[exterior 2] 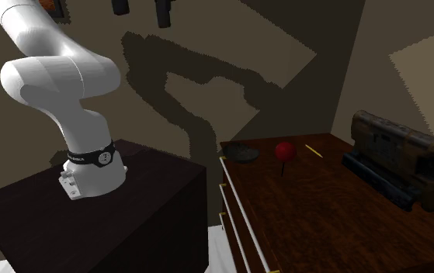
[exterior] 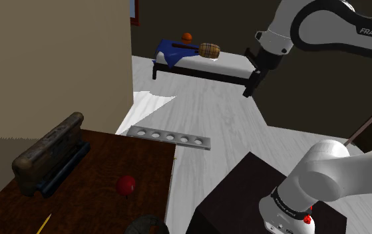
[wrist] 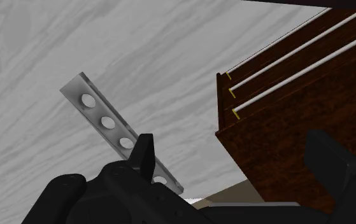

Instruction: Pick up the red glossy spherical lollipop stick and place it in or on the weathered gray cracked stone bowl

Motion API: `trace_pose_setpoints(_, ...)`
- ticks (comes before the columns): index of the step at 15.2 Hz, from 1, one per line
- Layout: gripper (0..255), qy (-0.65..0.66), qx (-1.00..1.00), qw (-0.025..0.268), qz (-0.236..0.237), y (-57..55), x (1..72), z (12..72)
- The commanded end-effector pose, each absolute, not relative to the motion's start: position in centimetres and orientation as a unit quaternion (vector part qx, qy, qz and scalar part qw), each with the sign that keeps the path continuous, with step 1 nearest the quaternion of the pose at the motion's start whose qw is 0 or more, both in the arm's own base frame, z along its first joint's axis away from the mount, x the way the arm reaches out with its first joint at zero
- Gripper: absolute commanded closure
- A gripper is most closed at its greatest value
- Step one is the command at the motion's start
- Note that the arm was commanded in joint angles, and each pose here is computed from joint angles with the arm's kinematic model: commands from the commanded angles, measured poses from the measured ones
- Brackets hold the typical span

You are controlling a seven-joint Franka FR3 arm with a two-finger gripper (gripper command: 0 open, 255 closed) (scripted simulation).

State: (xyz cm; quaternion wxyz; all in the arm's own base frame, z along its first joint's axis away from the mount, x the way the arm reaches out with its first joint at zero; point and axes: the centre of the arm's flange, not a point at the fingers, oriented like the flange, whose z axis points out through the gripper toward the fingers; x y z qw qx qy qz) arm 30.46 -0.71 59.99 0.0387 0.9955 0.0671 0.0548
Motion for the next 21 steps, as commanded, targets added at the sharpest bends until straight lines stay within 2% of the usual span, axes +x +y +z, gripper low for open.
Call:
trace_pose_setpoints(1, 0, 0.067, 0.995, 0.039, 0.055, -0.7, 30.5, 60.0)
trace_pose_setpoints(21, 0, 0.115, 0.99, 0.065, 0.047, 20.0, 40.1, 45.5)
